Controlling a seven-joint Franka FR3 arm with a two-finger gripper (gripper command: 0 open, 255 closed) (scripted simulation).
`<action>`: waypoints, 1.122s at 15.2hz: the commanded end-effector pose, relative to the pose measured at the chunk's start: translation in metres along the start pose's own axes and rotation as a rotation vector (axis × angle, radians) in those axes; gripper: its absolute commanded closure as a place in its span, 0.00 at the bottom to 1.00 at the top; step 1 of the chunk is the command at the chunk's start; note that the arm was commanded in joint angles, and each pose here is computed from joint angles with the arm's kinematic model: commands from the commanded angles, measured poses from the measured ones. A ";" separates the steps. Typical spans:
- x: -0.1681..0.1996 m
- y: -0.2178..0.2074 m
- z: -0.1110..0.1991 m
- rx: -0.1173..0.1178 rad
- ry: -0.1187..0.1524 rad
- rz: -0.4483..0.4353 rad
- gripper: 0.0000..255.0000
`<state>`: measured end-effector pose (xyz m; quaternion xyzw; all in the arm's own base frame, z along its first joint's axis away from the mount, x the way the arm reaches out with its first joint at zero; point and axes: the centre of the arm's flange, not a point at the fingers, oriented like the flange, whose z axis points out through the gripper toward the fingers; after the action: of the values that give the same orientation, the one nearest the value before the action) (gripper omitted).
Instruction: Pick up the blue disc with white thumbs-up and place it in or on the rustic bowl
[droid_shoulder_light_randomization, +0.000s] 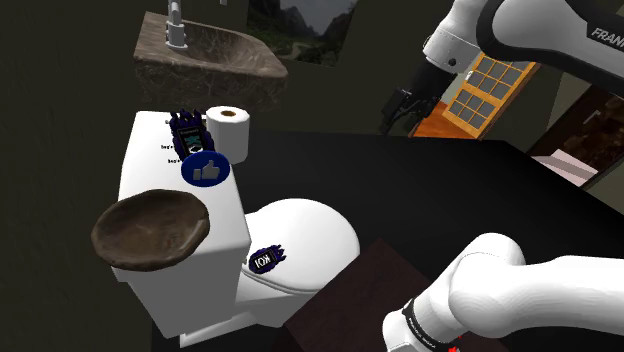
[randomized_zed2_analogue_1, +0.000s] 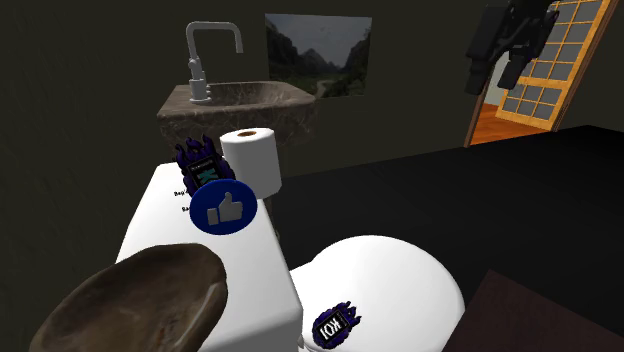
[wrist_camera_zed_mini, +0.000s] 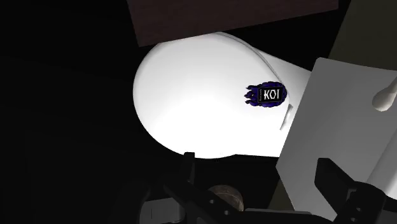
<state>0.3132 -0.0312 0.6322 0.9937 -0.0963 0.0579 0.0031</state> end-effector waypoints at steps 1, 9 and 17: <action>0.000 0.000 0.000 0.000 0.000 0.000 0.00; 0.022 -0.082 0.045 0.053 0.059 -0.028 0.00; 0.043 -0.167 0.085 0.106 0.119 -0.056 0.00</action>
<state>0.3941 0.1127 0.5590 0.9902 -0.0667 0.1167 -0.0386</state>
